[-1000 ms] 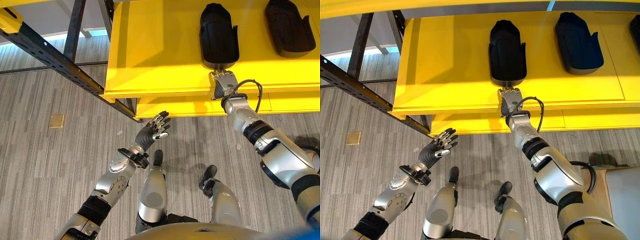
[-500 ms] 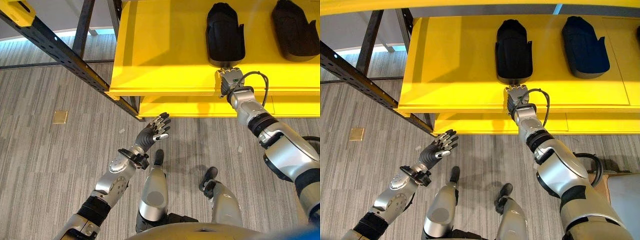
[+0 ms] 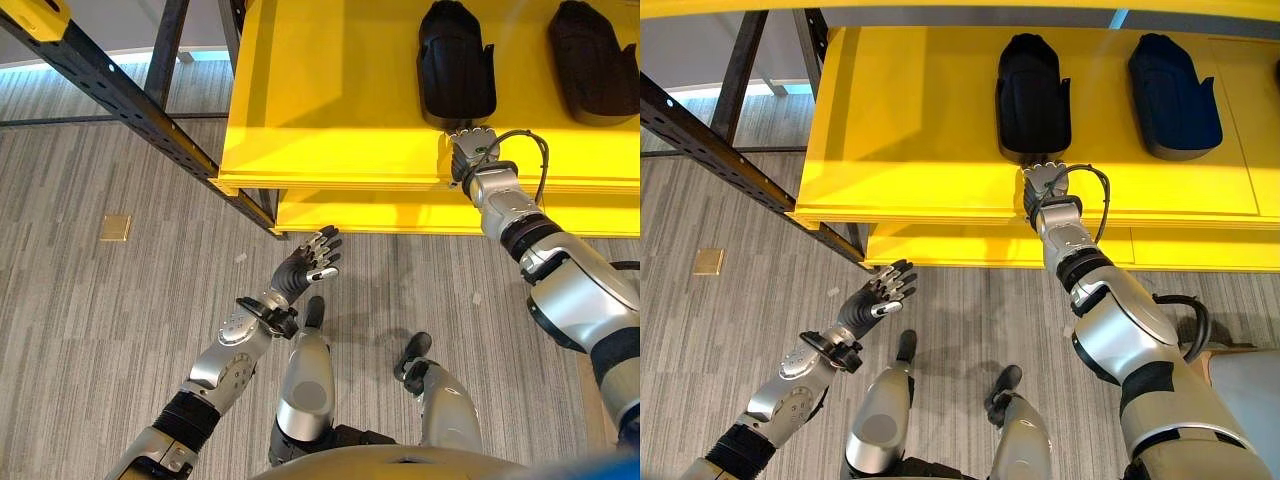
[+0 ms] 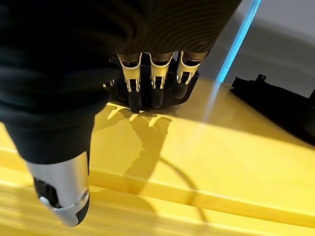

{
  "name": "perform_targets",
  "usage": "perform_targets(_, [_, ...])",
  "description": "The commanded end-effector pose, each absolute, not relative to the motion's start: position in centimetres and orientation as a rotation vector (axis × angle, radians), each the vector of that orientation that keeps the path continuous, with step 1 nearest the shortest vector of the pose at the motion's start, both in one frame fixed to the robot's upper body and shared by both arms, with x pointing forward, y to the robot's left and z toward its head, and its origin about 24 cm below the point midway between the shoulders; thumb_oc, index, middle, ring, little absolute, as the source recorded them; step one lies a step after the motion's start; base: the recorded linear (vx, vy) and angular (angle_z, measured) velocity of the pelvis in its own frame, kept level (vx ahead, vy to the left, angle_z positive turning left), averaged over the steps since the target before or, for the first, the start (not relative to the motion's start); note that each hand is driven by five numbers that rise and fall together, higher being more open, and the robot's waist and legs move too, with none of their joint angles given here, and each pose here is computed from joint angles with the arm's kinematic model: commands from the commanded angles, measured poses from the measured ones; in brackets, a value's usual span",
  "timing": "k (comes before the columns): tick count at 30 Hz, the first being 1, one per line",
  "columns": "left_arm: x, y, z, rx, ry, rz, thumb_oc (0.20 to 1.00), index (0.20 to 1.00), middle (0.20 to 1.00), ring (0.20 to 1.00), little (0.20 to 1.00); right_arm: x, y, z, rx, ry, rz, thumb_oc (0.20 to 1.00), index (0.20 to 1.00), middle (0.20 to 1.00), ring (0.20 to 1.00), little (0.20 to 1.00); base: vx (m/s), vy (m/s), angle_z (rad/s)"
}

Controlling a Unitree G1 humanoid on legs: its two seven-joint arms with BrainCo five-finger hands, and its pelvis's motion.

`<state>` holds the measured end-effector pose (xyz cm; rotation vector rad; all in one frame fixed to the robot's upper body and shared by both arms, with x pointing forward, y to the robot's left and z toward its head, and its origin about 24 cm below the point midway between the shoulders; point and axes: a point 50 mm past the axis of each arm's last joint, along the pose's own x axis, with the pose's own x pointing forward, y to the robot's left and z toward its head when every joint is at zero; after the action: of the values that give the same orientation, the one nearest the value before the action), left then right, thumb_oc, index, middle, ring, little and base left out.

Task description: Move parts from the plastic box to the shelf.

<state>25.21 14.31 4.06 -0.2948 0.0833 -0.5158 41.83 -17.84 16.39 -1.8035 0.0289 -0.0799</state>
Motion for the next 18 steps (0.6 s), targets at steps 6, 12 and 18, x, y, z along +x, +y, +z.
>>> perform_targets(6, [24.53,12.85,6.42,-0.276,-0.017,-0.615,1.0,1.0,1.0,1.0,1.0,42.59,-18.37,23.98,-1.861,-0.105,-0.273,1.0,1.0,1.0,1.0,1.0,0.0,0.0,0.0])
perform_targets(12, [24.45,12.88,6.26,-0.279,-0.016,-0.609,1.0,1.0,1.0,1.0,1.0,42.59,-17.99,24.32,-1.856,-0.122,-0.261,1.0,1.0,1.0,1.0,1.0,0.0,0.0,0.0])
perform_targets(18, [24.56,12.85,6.23,-0.279,-0.019,-0.607,1.0,1.0,1.0,1.0,1.0,42.61,-18.18,24.4,-1.867,-0.1,-0.271,1.0,1.0,1.0,1.0,1.0,0.0,0.0,0.0])
